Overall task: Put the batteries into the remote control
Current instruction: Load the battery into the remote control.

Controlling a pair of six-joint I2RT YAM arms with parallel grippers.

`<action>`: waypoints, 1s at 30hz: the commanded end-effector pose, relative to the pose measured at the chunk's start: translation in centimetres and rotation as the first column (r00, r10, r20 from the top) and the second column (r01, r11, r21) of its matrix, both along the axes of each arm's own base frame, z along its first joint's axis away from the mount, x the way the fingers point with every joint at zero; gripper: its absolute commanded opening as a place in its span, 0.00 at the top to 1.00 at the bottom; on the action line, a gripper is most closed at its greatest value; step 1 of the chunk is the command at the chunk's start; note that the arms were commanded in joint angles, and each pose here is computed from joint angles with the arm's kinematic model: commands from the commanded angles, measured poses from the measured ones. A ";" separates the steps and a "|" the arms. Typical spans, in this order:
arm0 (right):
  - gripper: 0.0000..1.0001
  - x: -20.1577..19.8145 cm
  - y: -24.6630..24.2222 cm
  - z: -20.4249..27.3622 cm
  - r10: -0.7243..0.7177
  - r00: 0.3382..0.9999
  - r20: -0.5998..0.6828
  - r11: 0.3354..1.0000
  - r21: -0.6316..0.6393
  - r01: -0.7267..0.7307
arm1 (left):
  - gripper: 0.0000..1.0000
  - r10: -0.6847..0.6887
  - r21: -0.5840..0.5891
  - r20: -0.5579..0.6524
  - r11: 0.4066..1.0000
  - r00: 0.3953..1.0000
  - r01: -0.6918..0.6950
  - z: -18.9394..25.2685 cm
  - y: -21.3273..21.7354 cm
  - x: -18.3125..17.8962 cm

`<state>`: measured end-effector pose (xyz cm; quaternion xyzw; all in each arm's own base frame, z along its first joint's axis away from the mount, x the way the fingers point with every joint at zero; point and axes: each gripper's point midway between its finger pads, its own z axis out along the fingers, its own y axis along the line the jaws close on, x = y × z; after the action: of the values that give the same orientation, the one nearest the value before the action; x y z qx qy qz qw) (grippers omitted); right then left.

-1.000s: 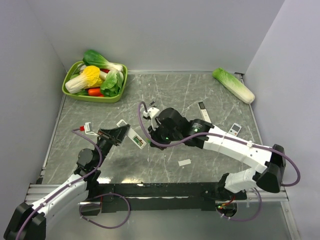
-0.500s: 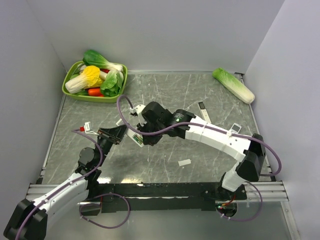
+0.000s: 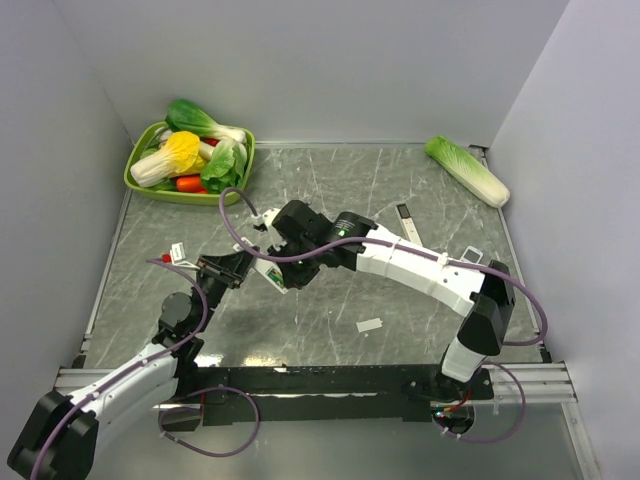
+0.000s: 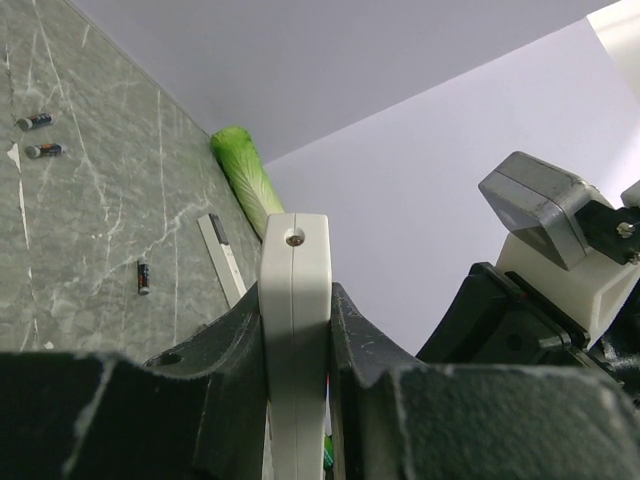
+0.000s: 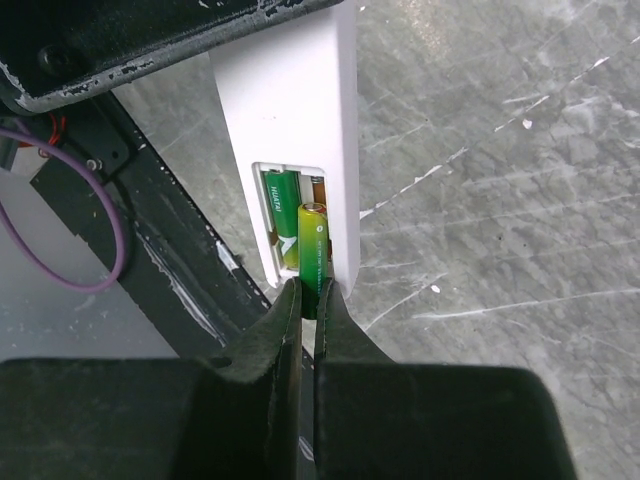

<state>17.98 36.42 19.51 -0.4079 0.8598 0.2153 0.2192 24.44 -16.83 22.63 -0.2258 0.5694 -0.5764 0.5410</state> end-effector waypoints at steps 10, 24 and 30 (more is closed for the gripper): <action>1.00 0.5 0.7 -0.1 0.001 1.000 0.002 0.999 -0.043 -0.001 | 0.98 -0.022 -0.094 -0.098 0.996 0.995 0.013 -4.2 0.9 -1.5; 0.90 0.6 0.6 -1.0 0.011 0.999 -0.035 0.992 -0.126 -0.015 | 0.98 -0.043 -0.148 -0.124 0.989 0.991 0.025 -4.4 0.9 -1.6; 0.89 0.4 -0.1 -1.1 0.005 0.999 -0.039 0.988 -0.154 -0.011 | 0.98 -0.021 -0.172 -0.138 0.985 0.990 -0.003 -4.6 1.4 -1.5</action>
<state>18.85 36.65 18.68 -0.4166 0.8727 0.1719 0.1877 25.30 -17.03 20.77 -0.2768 0.5821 -0.5812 0.4967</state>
